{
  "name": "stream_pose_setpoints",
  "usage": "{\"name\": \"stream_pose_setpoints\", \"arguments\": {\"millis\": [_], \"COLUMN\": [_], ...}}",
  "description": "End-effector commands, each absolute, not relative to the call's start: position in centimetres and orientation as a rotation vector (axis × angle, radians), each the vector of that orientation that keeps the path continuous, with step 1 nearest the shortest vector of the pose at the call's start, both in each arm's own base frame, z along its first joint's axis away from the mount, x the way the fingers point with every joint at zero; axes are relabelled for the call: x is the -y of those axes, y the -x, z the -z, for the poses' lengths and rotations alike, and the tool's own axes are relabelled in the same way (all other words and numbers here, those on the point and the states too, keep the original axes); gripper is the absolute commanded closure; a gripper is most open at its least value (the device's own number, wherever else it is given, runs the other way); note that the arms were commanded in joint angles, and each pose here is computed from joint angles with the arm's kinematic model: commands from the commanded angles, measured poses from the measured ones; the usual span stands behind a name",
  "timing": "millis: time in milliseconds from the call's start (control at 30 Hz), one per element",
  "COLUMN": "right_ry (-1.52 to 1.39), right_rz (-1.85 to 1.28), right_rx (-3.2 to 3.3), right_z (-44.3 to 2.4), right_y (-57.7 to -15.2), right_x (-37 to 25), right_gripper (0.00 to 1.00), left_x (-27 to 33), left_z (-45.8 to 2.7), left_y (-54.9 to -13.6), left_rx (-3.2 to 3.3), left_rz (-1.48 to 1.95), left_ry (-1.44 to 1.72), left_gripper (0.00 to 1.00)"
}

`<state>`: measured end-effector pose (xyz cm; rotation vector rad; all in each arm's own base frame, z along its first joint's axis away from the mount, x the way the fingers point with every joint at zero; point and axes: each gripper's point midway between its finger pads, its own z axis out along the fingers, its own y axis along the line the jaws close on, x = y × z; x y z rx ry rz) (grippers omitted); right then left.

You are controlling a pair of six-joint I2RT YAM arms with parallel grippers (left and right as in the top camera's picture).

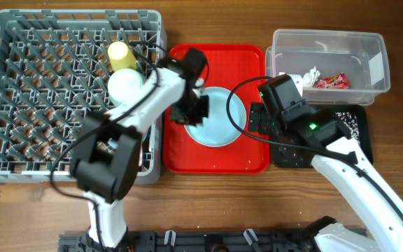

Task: Sort waste into correct bins and load items into the dishwasher rack
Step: 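Reach the left gripper to the light-blue plate and grasp its edge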

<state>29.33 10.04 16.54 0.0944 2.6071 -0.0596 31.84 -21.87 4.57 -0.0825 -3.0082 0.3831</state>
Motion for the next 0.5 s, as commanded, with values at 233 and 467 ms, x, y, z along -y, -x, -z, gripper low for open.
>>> {"name": "stream_pose_setpoints", "arguments": {"millis": [233,467], "right_ry": [-0.106,-0.106], "right_rz": [0.076,0.076], "right_rx": [-2.589,-2.589], "right_z": [-17.0,-17.0], "right_y": [-29.7,-29.7], "right_x": [-9.8,-9.8], "right_gripper": [0.00,0.00], "left_x": [18.1,18.6], "left_z": [-6.8,-5.6], "left_y": [-36.1,-36.5], "left_rx": [3.242,3.278], "left_rz": [-0.148,-0.151], "left_ry": [0.052,0.080], "left_gripper": [0.73,0.65]}}
